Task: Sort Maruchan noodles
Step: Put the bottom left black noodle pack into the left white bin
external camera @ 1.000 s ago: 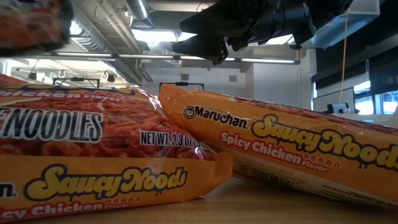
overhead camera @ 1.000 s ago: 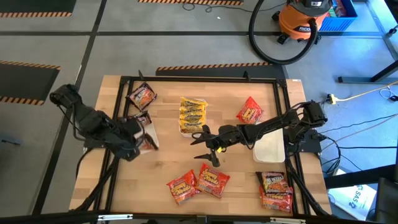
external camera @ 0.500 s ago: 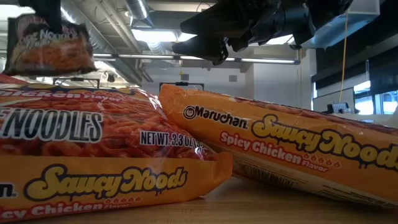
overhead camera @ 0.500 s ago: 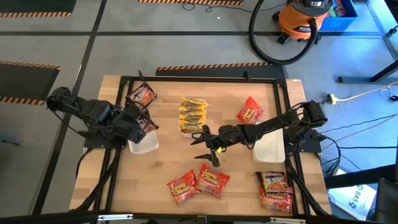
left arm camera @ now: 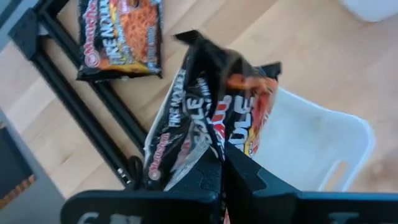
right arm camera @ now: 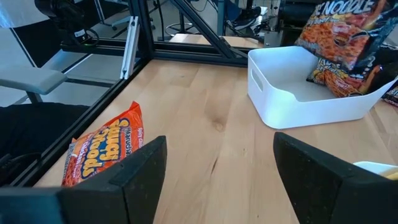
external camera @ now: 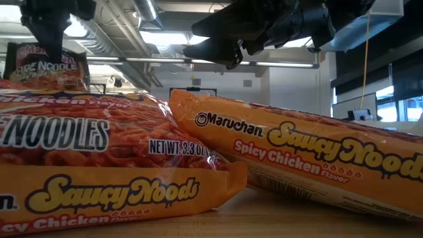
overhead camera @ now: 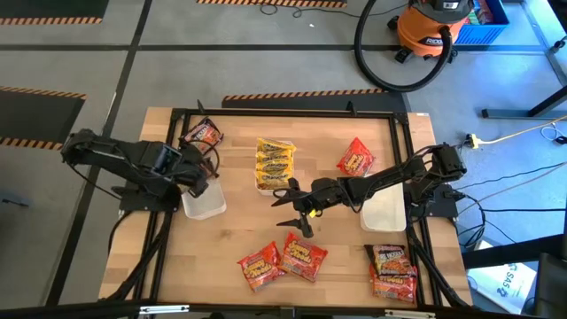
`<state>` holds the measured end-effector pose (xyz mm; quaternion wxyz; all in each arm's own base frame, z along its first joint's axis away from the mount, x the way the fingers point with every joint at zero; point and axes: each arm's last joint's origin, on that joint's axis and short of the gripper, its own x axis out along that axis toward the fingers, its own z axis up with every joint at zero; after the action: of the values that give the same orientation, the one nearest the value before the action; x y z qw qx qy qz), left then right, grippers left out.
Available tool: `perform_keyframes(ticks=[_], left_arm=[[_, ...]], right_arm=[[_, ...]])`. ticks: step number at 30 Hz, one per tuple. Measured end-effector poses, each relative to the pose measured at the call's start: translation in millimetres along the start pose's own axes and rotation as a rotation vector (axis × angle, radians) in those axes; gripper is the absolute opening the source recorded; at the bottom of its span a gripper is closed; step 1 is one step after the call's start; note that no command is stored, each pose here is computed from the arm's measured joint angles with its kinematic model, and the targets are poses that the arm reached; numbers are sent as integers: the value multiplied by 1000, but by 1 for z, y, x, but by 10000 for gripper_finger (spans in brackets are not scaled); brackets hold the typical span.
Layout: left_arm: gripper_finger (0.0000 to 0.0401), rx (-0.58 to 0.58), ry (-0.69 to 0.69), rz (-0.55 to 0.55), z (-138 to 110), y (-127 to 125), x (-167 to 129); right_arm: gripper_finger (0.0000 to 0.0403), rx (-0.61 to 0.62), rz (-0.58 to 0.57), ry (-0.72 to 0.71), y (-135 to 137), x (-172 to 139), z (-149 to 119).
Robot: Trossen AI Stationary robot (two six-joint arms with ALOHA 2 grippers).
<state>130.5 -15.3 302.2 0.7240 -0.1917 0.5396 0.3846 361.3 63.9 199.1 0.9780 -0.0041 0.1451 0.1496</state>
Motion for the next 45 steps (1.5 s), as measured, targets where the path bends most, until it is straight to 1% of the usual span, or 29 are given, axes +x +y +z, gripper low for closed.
perform_keyframes(ticks=[4,12,18,21,28,45], left_arm=[[0,9,5,11,0,-1,6],[0,25,-13,-16,1,-7,16],[0,32,-6,1,-2,-8,24],[0,27,-17,-10,-2,-9,26],[0,21,-59,-39,2,-13,28],[0,9,-85,-14,4,-11,29]], right_arm=[[271,0,0,0,0,0,0],[271,0,0,0,0,0,0],[271,0,0,0,0,0,0],[271,0,0,0,0,0,0],[271,0,0,0,0,0,0],[271,0,0,1,0,0,0]])
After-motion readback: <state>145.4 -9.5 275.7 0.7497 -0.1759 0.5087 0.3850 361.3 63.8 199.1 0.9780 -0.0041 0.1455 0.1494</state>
